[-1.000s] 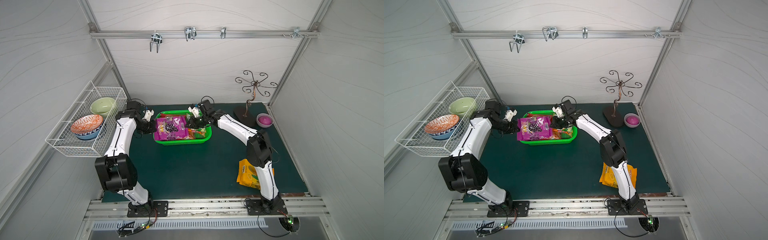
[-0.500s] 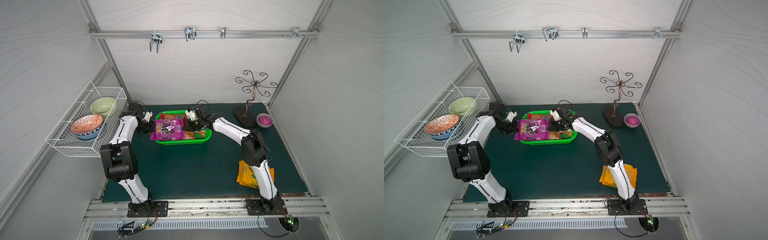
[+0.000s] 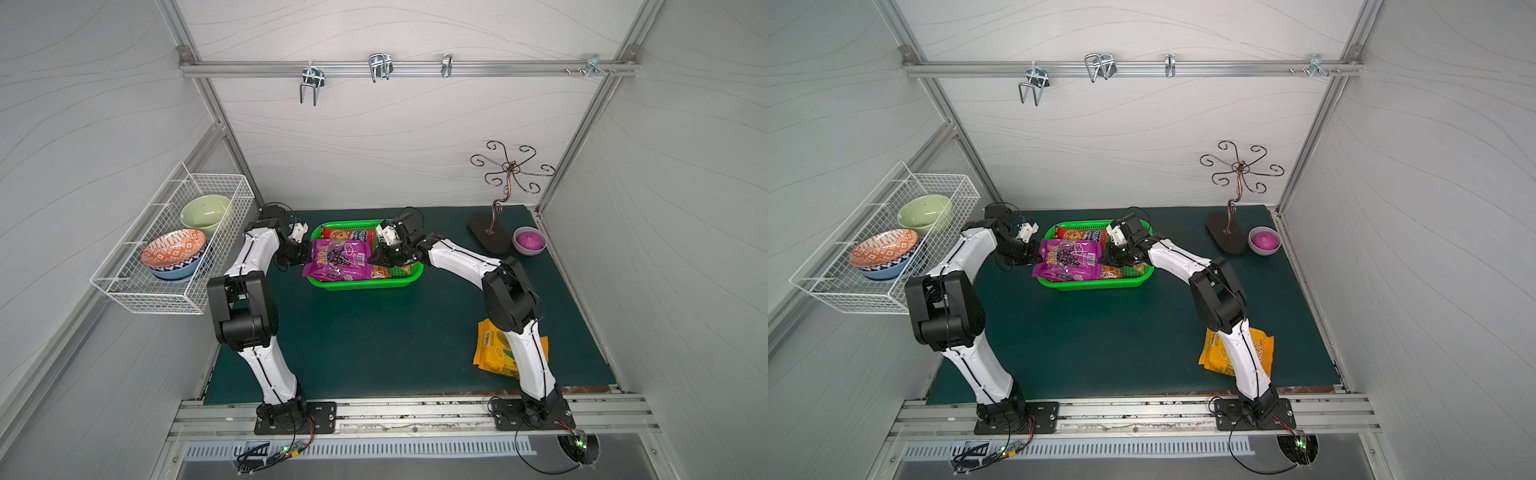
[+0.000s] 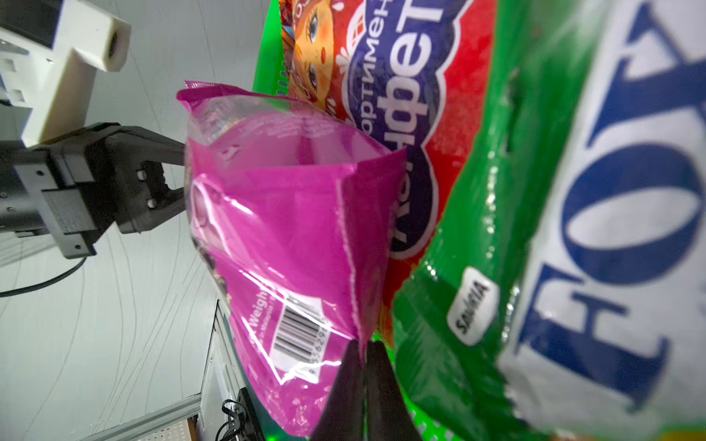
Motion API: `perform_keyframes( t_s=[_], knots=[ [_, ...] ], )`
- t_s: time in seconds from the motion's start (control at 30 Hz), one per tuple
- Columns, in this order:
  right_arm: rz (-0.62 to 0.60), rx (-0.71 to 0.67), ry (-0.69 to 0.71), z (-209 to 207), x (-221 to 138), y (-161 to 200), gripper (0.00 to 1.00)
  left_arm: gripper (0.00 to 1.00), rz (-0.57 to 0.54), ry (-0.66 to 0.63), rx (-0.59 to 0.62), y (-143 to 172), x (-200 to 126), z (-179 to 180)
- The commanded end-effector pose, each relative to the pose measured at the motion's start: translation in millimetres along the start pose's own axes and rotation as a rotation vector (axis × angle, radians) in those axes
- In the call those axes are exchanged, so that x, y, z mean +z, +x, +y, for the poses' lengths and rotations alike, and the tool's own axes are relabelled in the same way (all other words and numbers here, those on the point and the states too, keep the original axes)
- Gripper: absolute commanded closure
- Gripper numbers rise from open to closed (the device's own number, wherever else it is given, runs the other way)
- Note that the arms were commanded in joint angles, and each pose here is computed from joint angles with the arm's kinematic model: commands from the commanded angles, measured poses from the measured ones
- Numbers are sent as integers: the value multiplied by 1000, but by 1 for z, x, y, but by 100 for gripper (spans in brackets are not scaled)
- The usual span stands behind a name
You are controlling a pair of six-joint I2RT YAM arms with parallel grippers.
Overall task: Put the candies in the basket
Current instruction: Place the candy in the basket, then move the candy to the center of the board.
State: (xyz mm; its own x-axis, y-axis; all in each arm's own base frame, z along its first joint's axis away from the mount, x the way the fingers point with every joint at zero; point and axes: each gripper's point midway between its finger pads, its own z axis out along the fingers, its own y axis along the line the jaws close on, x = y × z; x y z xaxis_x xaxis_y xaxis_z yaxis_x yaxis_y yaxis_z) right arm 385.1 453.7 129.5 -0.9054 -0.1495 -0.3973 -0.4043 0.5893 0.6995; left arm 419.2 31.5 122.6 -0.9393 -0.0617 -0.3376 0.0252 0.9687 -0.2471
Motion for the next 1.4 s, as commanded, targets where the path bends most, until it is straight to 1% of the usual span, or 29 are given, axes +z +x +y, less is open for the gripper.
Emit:
perform_keyframes(
  t_s=[0.0,0.07,0.17,0.23,0.33,0.43,0.53,0.63,0.67,0.7,0.73,0.77,0.8,0.83,0.9,0.93,1.0,1.07,1.17,1.27,1.3,1.37],
  knots=[
    [-42,9,42,4,-42,-22,70,78,-137,-105,-4,-25,-46,15],
    [-61,-5,33,16,-56,-30,69,73,-159,-91,-1,-24,-61,7],
    [-97,-6,27,25,-79,-39,68,63,-182,-80,1,-22,-83,-3],
    [-107,-13,19,29,-95,-41,67,59,-193,-76,4,-21,-96,-9],
    [-124,-53,45,33,-122,-36,66,57,-203,-26,29,-18,-113,-27],
    [-141,-95,122,29,-154,-24,61,56,-198,17,105,-13,-122,-59],
    [-147,-108,241,15,-189,-3,53,56,-179,56,195,-6,-127,-94],
    [-135,-63,382,-11,-223,27,42,56,-165,108,255,-3,-129,-126],
    [-134,-13,468,-27,-237,40,37,56,-160,128,271,-2,-129,-136],
    [-143,68,559,-44,-254,54,34,56,-151,148,290,0,-127,-148],
    [-147,158,654,-64,-269,71,26,57,-141,169,306,3,-125,-159],
    [-138,276,750,-86,-286,95,15,59,-126,202,333,7,-122,-174],
    [-116,406,810,-105,-303,120,9,59,-102,231,359,14,-118,-188],
    [-89,495,819,-118,-312,139,6,59,-79,254,383,21,-113,-200],
    [-76,654,837,-145,-332,174,3,59,-30,306,438,37,-102,-228],
    [-92,721,867,-158,-344,189,1,59,-13,326,456,43,-96,-239],
    [-146,864,903,-179,-365,220,1,58,30,366,510,57,-84,-263],
    [-208,972,908,-189,-380,240,1,58,68,384,562,69,-73,-283],
    [-250,1129,977,-202,-403,273,1,57,127,414,616,87,-57,-308],
    [-282,1233,1050,-216,-420,297,1,57,159,441,618,96,-46,-323],
    [-307,1254,1057,-223,-423,299,1,57,162,446,606,96,-43,-325],
    [-333,1274,980,-234,-416,292,1,57,168,447,593,95,-38,-326]
  ],
)
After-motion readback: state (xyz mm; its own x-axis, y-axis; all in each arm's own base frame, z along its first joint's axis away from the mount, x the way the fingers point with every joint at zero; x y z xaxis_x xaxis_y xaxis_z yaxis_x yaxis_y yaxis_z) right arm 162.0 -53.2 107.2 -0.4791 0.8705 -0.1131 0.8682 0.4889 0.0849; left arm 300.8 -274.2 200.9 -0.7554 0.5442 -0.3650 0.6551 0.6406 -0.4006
